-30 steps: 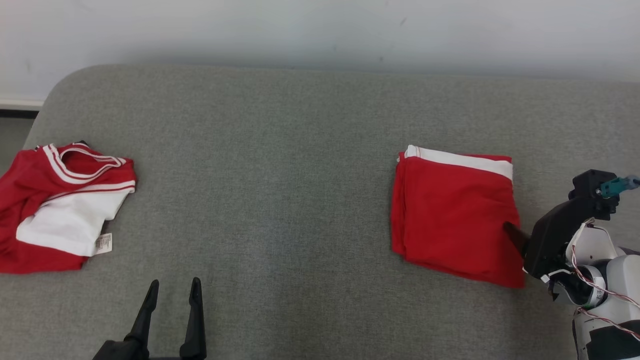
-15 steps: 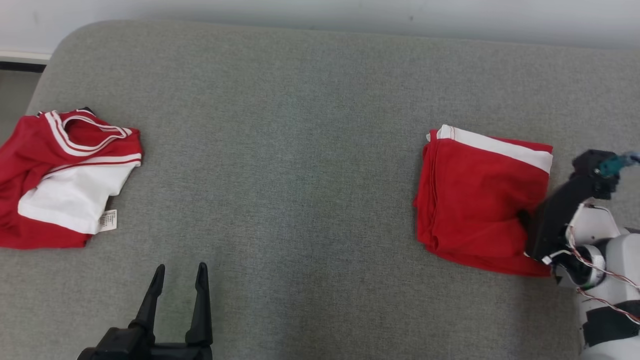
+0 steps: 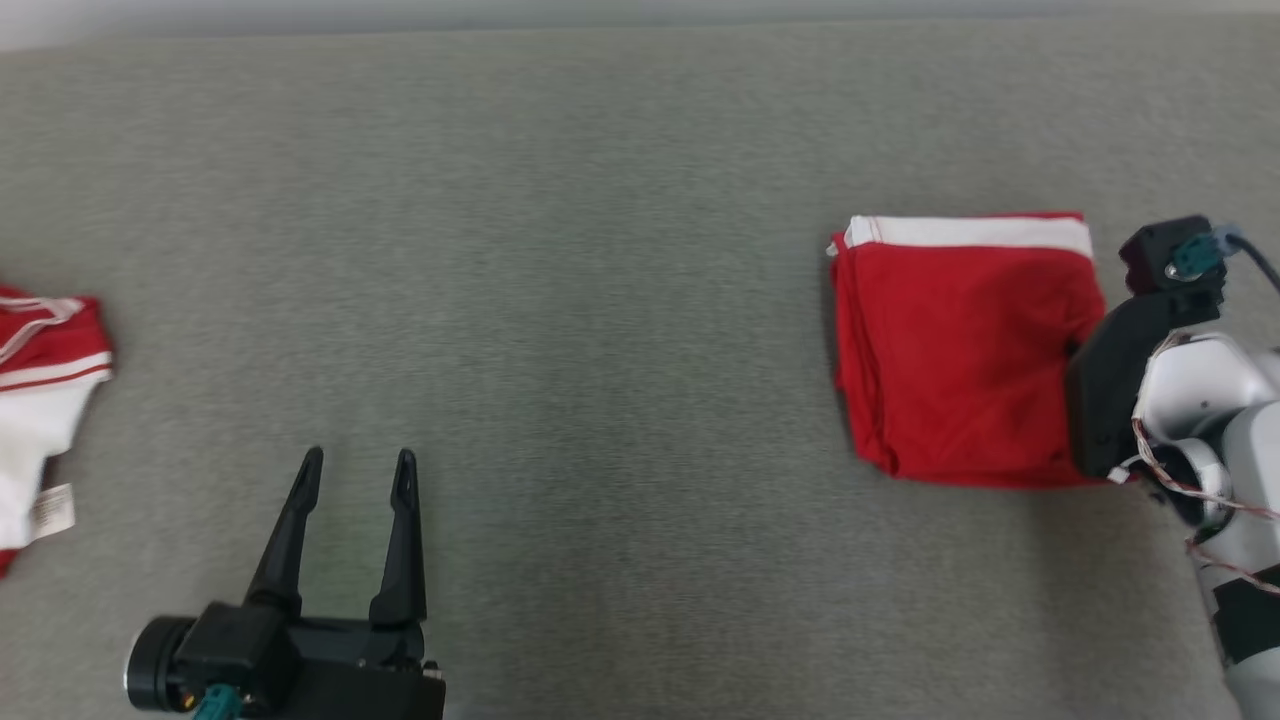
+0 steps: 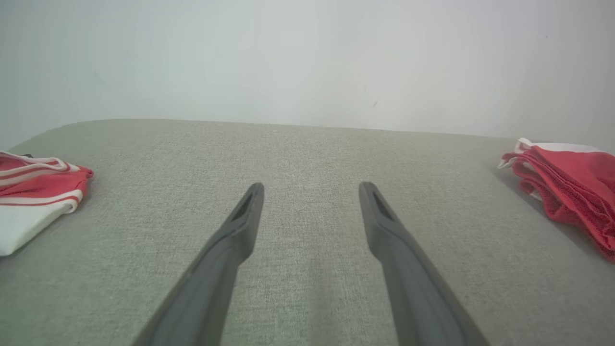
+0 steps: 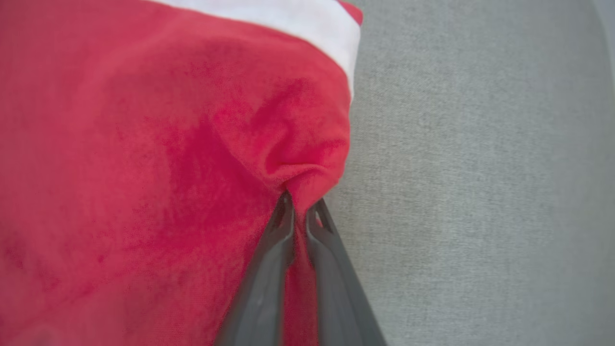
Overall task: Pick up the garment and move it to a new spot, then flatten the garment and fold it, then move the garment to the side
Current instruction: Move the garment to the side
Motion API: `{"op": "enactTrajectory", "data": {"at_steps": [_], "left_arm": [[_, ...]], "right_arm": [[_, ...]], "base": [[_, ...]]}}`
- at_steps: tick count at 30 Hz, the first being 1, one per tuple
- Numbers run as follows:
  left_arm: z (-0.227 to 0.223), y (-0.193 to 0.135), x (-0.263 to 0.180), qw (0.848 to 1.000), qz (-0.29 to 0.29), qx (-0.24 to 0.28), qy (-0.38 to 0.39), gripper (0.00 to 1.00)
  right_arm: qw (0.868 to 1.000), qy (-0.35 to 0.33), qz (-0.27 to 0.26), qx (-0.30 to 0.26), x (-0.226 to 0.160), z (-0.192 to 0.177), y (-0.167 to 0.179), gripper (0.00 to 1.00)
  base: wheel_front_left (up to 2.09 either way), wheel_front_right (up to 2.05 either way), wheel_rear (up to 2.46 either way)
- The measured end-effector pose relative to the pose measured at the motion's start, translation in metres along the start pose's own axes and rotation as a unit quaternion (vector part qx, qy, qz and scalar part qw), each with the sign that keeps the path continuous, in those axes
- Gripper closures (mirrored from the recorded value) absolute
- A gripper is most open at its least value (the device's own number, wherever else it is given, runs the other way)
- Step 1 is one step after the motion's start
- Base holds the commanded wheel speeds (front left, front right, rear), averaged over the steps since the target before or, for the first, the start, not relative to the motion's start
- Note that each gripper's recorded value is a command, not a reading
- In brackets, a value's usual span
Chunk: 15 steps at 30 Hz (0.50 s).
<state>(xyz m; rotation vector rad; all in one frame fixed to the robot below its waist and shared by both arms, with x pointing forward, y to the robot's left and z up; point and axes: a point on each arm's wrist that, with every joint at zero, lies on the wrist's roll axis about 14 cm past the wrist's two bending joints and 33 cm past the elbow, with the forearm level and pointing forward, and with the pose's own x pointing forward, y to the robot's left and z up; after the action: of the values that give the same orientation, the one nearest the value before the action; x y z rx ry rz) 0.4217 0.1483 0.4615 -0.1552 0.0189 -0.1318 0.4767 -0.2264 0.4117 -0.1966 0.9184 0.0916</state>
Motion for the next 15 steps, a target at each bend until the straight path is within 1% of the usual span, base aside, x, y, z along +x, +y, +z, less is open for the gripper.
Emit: {"op": "enactTrajectory", "data": {"at_steps": [3,9,15], "left_arm": [[0.002,-0.021,0.016,0.999,-0.036,0.002,-0.011,0.0],[-0.002,-0.06,0.043,0.994,-0.111,0.009,-0.022,0.0],[-0.016,-0.085,0.062,0.986,-0.166,0.011,-0.02,0.0]], "right_arm": [[0.999,-0.012,-0.034,-0.016,-0.007,-0.001,-0.03,1.0],[0.995,-0.021,-0.1,-0.019,-0.017,-0.016,-0.09,1.0],[0.987,-0.038,-0.151,-0.031,-0.019,-0.025,-0.136,1.0]], "base": [[0.0,0.0,0.0],[0.0,0.0,0.0],[0.0,0.0,0.0]]}}
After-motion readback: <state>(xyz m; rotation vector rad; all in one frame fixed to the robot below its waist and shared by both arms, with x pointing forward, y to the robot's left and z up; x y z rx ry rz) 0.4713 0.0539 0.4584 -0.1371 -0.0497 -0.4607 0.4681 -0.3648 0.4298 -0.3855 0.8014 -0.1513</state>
